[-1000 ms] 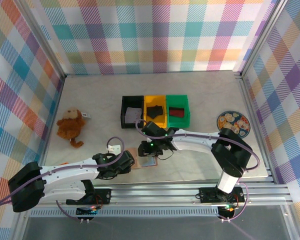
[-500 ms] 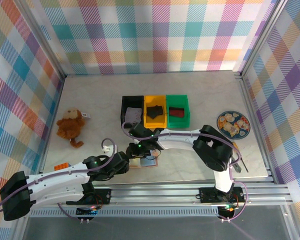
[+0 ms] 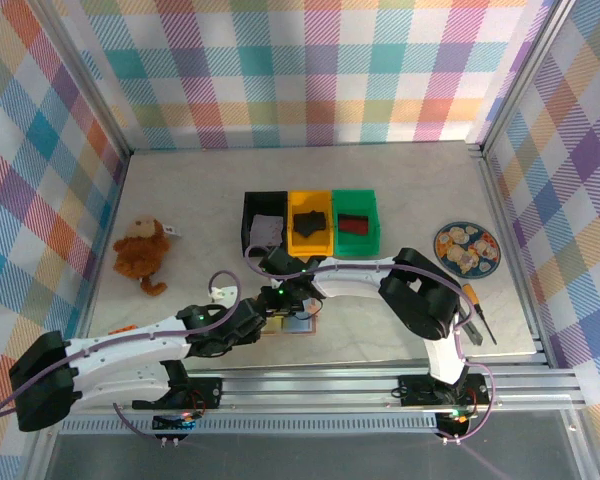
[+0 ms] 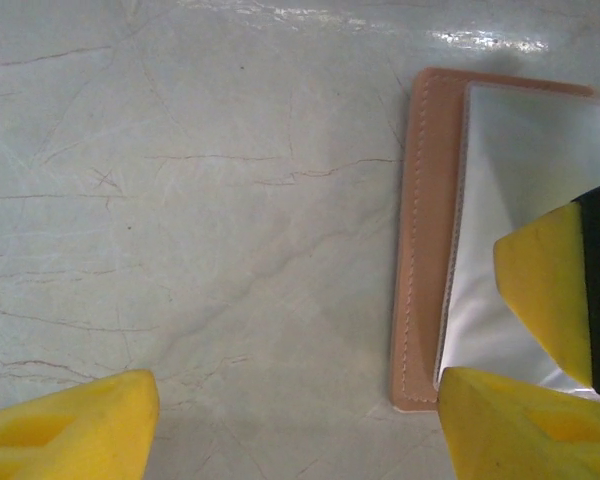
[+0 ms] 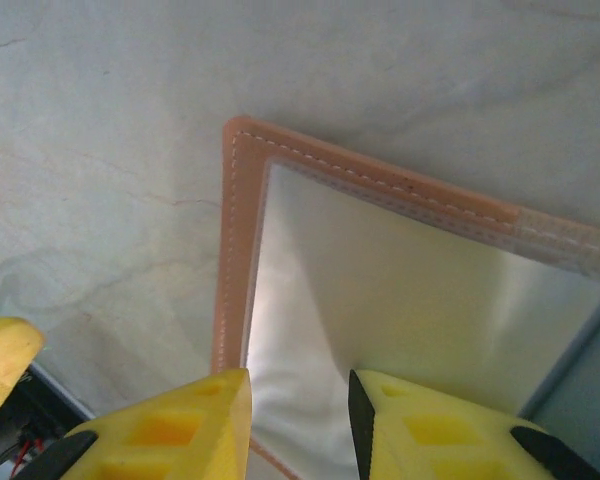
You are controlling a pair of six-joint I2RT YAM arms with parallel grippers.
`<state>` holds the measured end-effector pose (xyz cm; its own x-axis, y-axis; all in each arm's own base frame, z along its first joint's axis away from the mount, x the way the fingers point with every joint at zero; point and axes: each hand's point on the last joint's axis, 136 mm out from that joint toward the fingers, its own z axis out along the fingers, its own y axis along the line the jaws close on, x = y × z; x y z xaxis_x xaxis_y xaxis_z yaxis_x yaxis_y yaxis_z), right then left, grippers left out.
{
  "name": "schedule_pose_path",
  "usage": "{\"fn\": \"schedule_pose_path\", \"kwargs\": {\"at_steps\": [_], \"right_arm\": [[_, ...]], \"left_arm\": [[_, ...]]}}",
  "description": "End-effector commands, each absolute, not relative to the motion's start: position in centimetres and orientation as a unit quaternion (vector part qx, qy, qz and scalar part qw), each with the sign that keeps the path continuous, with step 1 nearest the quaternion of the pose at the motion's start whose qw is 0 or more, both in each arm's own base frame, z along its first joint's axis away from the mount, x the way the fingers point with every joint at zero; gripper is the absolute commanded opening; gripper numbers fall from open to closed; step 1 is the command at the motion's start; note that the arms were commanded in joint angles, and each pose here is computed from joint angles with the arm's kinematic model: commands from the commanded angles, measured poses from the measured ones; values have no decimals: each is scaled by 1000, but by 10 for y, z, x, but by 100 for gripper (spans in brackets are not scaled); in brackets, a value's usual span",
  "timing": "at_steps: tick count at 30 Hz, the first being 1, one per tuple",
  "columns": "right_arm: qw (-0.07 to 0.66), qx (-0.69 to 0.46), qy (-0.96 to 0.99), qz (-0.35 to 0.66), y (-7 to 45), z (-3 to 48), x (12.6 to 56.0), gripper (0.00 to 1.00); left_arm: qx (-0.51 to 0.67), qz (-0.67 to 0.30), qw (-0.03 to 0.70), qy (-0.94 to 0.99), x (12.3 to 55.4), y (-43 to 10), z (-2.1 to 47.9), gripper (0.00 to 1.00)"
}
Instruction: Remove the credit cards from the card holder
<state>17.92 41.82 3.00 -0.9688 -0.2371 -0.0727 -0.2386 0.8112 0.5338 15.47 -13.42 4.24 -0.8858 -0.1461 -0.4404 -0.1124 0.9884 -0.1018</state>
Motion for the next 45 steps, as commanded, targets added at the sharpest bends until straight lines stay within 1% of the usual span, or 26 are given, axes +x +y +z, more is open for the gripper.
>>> {"fn": "schedule_pose_path", "kwargs": {"at_steps": [1,7,13,16,19,24,28,32,34,41,45], "right_arm": [[5,-131,942,310,430,51,176,35],[7,-118,941,317,429,57,178,35],[25,-108,937,331,425,84,185,35],[24,-103,937,332,421,90,186,36],[16,-93,938,333,414,90,186,36],[35,-71,946,313,386,92,189,36],[43,-58,959,276,357,82,182,37],[30,-46,959,278,344,71,170,38],[33,-42,963,263,335,63,169,38],[34,-41,972,230,319,44,166,38],[49,-37,975,214,313,40,172,38]], "left_arm": [[-67,-26,230,971,163,-142,43,74],[-53,-29,221,973,166,-151,38,74],[-55,-25,220,974,167,-151,36,75],[-67,-19,215,974,168,-147,32,75],[-79,-14,206,975,170,-143,29,75],[-81,-13,196,977,170,-143,26,75],[-78,-17,185,979,169,-147,21,75],[-77,-20,182,980,168,-148,19,75],[-76,-21,180,980,168,-149,18,75],[-73,-27,176,981,167,-152,17,75],[-73,-29,176,981,167,-152,16,75]]}}
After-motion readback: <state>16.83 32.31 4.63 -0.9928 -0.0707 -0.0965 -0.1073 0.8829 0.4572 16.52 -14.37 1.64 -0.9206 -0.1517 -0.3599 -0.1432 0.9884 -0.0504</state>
